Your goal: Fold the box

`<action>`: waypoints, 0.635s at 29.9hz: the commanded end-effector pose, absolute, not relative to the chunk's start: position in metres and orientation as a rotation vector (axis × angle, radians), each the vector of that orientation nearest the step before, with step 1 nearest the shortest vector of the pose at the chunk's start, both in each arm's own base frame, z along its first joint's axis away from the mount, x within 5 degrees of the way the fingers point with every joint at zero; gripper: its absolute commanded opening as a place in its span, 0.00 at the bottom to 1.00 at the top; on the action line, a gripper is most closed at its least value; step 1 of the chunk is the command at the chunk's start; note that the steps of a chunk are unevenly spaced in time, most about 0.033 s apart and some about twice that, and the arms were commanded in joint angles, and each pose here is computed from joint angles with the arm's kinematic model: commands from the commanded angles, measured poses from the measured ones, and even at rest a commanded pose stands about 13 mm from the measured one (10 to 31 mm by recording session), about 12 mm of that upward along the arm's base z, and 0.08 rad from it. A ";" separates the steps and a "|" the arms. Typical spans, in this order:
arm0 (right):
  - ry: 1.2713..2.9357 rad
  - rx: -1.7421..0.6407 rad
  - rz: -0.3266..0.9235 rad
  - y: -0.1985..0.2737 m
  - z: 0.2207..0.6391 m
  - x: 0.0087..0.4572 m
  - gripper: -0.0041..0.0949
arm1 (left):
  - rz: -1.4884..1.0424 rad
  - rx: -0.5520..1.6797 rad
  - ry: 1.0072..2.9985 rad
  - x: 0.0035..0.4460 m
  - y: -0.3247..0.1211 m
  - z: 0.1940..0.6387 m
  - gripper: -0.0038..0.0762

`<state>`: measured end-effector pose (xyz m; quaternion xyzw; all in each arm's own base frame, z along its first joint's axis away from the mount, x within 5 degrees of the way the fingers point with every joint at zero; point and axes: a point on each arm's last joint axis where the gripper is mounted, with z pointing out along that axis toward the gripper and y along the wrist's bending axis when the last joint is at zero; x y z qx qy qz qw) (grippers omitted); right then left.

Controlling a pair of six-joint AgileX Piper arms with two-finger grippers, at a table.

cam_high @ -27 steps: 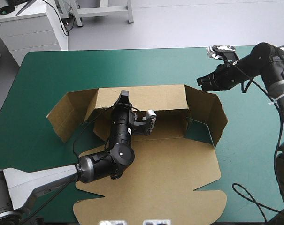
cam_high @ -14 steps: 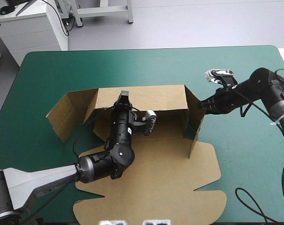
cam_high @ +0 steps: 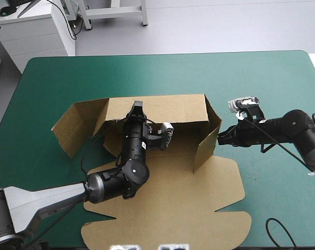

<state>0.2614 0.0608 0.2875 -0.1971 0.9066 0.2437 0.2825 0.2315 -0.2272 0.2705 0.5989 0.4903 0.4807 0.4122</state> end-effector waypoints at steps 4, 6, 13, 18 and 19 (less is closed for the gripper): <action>2.277 -0.615 0.646 0.063 0.304 0.259 0.03 | 1.269 1.417 1.125 0.231 -0.226 0.297 0.04; 2.256 -0.665 0.633 0.064 0.304 0.259 0.06 | 1.269 1.417 1.125 0.231 -0.226 0.297 0.04; 2.225 -0.771 0.603 0.064 0.303 0.257 0.50 | 1.268 1.419 1.124 0.231 -0.226 0.297 0.04; 2.196 -0.834 0.578 0.065 0.303 0.257 0.82 | 1.270 1.417 1.125 0.231 -0.226 0.297 0.04; 2.196 -0.833 0.577 0.065 0.303 0.257 0.83 | 1.270 1.417 1.125 0.231 -0.226 0.297 0.04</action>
